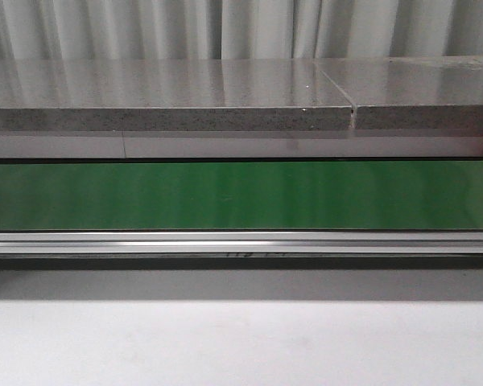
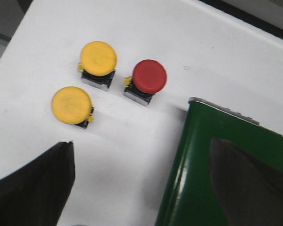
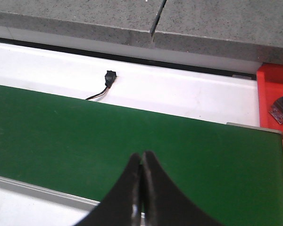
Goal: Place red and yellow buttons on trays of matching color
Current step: 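Set the red button on the belt and open the left gripper, then lower the left gripper onto a yellow button and grasp it, then carry the yellow button onto the belt and open the left gripper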
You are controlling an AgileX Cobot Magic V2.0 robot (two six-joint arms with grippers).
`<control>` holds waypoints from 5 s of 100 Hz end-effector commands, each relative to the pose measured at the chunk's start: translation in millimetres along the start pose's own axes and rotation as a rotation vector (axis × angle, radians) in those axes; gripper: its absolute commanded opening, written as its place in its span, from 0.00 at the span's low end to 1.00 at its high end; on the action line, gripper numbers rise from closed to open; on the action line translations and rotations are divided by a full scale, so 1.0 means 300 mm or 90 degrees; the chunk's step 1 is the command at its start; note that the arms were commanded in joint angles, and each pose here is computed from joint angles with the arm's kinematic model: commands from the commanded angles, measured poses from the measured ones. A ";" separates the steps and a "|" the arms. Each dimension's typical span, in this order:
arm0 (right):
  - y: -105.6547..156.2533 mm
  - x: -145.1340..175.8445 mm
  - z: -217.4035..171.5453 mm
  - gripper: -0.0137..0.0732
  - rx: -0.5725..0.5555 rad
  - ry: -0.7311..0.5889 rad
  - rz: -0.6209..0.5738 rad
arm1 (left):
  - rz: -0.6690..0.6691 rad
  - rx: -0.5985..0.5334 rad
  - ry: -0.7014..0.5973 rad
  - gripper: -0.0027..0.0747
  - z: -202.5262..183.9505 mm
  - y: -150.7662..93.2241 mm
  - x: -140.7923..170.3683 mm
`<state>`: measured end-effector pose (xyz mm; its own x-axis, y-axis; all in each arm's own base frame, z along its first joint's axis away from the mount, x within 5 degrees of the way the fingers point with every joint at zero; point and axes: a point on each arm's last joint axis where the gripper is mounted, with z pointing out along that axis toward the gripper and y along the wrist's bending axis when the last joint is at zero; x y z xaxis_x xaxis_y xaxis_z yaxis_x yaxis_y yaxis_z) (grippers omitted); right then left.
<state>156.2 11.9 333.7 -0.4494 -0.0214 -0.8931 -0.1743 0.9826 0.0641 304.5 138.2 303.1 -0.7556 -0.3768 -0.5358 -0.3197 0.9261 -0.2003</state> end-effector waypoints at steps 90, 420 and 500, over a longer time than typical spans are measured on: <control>-0.001 -0.043 -0.017 0.08 0.010 -0.053 0.001 | -0.030 -0.064 -0.028 0.77 0.252 0.131 -0.072; -0.001 -0.043 -0.017 0.08 0.010 -0.053 0.001 | 0.092 0.091 0.019 0.18 0.039 -0.242 0.091; -0.001 -0.043 -0.017 0.08 0.010 -0.053 0.001 | 0.100 0.124 0.017 0.93 0.043 -0.262 0.058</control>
<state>156.2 11.9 333.7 -0.4492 -0.0228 -0.8931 -0.1749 0.9826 0.0629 321.0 63.4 269.9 -0.8620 -0.2283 -0.4526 -0.1239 0.9606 -0.2487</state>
